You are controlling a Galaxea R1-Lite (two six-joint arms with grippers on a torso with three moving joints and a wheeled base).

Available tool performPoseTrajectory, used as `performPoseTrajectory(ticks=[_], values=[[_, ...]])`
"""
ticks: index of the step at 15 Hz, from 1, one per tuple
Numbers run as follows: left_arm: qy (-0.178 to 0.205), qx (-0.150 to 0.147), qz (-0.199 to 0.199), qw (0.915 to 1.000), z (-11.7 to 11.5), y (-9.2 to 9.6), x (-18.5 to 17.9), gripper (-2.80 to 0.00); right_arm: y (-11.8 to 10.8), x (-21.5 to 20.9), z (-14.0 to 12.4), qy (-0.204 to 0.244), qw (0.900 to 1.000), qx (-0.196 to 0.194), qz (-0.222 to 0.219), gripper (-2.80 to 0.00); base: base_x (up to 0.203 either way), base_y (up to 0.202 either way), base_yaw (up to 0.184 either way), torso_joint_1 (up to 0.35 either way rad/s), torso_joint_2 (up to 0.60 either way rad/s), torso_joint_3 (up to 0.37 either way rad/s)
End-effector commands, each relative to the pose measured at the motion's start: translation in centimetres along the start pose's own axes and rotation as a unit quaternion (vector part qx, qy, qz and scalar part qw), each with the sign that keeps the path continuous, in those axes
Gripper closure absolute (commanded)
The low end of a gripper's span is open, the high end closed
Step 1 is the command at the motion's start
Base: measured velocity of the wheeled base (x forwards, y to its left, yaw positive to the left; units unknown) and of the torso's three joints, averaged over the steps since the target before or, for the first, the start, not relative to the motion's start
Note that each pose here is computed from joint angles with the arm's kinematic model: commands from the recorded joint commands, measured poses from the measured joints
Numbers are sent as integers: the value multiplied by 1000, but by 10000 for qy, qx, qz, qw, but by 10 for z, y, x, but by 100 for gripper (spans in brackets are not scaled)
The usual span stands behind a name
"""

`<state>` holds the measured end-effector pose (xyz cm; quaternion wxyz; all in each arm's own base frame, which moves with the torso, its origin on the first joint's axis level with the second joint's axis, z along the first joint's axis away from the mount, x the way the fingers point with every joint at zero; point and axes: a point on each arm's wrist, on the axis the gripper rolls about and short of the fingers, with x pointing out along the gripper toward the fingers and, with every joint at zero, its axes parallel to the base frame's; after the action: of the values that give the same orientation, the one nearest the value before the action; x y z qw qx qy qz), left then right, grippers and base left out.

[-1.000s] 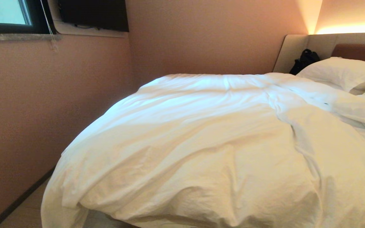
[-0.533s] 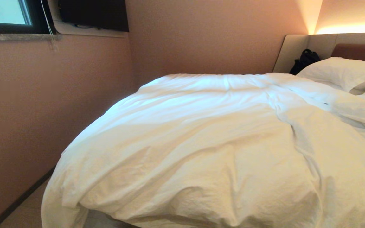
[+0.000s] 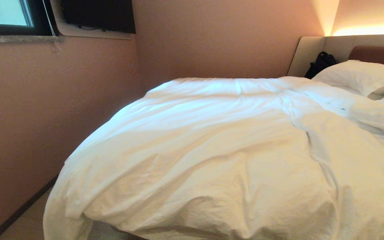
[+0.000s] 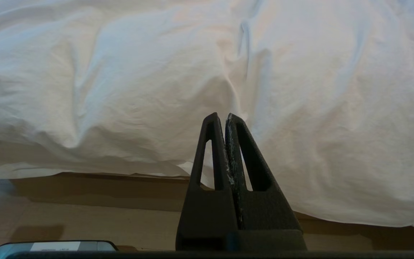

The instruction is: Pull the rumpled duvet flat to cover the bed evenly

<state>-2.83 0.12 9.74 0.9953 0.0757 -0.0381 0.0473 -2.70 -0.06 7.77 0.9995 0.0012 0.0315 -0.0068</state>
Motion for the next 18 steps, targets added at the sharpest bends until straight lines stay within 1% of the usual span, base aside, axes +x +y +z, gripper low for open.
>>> performPoseTrajectory(ticks=[1, 2, 3, 6, 8, 10, 12, 13, 14, 17, 18], values=[[-295, -2, -127, 9995, 2, -1, 0, 0, 0, 0, 0, 7, 10000, -1, -1, 0, 0, 0, 0, 0, 0, 0], [-328, 13, -253, 9991, 0, -2, 1, 0, 0, 0, 0, 5, 10000, -1, -1, 0, 0, 0, 0, 0, 0, 0], [-281, 24, -280, 9992, -2, -2, 2, 0, 0, 0, 0, 7, 10000, -1, -1, 0, 0, 0, 0, 0, 0, 0], [-30, -5, -444, 9990, -14, -4, 4, 0, 0, 0, 0, 2, 10000, -1, -1, 0, 0, 0, 0, 0, 0, 0], [171, -13, -466, 9988, -18, -5, 4, 0, 0, 0, 0, -1, 10000, -1, -1, 0, 0, 0, 0, 0, 0, 0], [203, -38, -504, 9985, -19, -5, 4, 0, 0, 0, 0, -1, 10000, -1, -1, 0, 0, 0, 0, 0, 0, 0], [326, -59, -552, 9979, -21, -6, 4, 0, 0, 0, 0, 0, 10000, -1, -1, 0, 0, 0, 0, 0, 0, 0], [482, -73, -578, 9971, -24, -6, 3, 0, 0, 0, 0, 5, 10000, -1, -1, 0, 0, 0, 0, 0, 0, 0], [468, -83, -577, 9972, -24, -6, 3, 0, 0, 0, 0, 4, 10000, -1, -1, 0, 0, 0, 0, 0, 0, 0], [464, -246, -559, 9971, -23, -6, 3, 0, 0, 0, 0, 0, 10000, -1, -1, 0, 0, 0, 0, 0, 0, 0], [478, -355, -549, 9967, -23, -6, 3, 0, 0, 0, 0, 1, 10000, -1, -1, 0, 0, 0, 0, 0, 0, 0]])
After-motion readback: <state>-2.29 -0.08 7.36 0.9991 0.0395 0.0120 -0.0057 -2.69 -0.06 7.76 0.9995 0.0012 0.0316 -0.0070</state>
